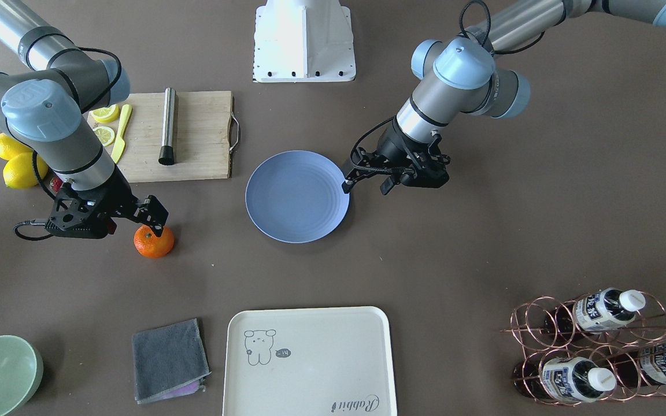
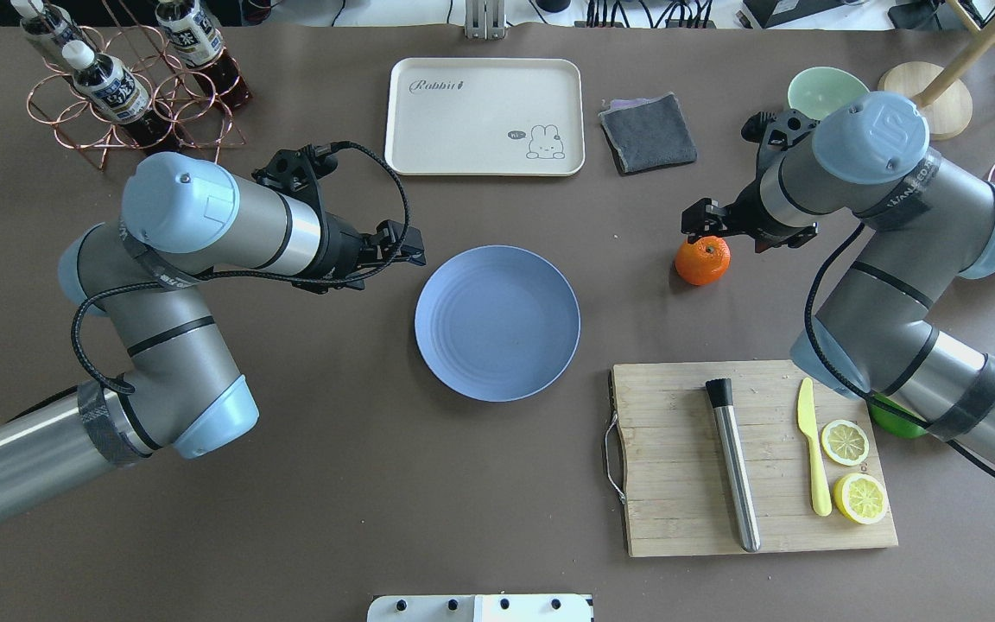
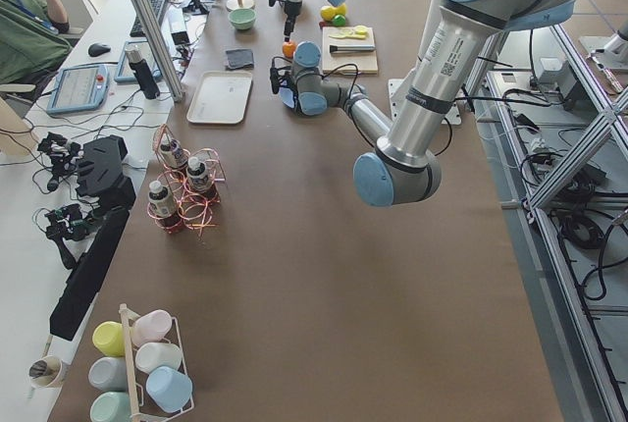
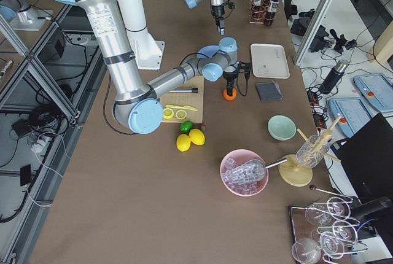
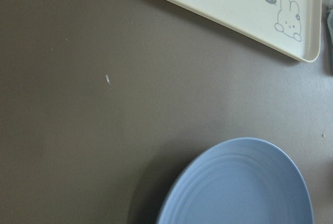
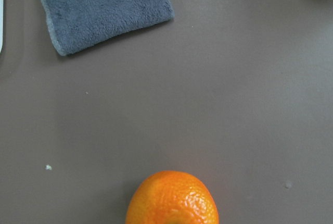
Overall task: Pick orange to plate
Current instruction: 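Lower the right gripper onto the orange and close it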
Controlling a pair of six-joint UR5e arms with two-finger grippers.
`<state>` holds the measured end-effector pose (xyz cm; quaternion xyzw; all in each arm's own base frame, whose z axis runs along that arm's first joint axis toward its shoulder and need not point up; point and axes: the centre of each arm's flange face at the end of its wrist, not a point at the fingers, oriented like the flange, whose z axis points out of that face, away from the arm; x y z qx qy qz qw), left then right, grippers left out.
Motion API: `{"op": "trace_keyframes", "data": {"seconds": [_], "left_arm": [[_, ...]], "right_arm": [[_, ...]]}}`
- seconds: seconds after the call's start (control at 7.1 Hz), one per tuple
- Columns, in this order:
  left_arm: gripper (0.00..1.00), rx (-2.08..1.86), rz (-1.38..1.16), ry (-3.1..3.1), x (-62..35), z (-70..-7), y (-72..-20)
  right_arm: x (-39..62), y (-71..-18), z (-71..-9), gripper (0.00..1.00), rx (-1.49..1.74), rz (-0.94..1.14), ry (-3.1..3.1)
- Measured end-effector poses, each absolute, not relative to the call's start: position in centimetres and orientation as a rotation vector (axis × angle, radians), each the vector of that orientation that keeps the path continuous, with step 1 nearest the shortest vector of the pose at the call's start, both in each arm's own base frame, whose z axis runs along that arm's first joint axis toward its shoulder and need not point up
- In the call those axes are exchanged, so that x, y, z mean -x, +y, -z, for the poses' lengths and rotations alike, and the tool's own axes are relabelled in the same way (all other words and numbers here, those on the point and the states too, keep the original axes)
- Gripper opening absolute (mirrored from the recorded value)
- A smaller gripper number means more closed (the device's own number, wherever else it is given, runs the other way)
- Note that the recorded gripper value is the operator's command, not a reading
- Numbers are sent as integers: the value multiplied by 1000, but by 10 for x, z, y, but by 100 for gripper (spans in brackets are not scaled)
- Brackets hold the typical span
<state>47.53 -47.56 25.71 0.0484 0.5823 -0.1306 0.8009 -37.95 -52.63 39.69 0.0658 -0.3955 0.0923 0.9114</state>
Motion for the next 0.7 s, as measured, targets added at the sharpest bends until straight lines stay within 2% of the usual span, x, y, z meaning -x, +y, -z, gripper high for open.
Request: {"op": "trace_keyframes", "data": {"seconds": [0.56,0.7], "left_arm": [[98,-106,286,1249,-467,-260,-476],[98,-106,286,1248,-467,-261,-475]], "right_arm": [[413,-527,-408,99,-148,-173,-769],[419,-526,-411,24,-155,-172,-756]]}}
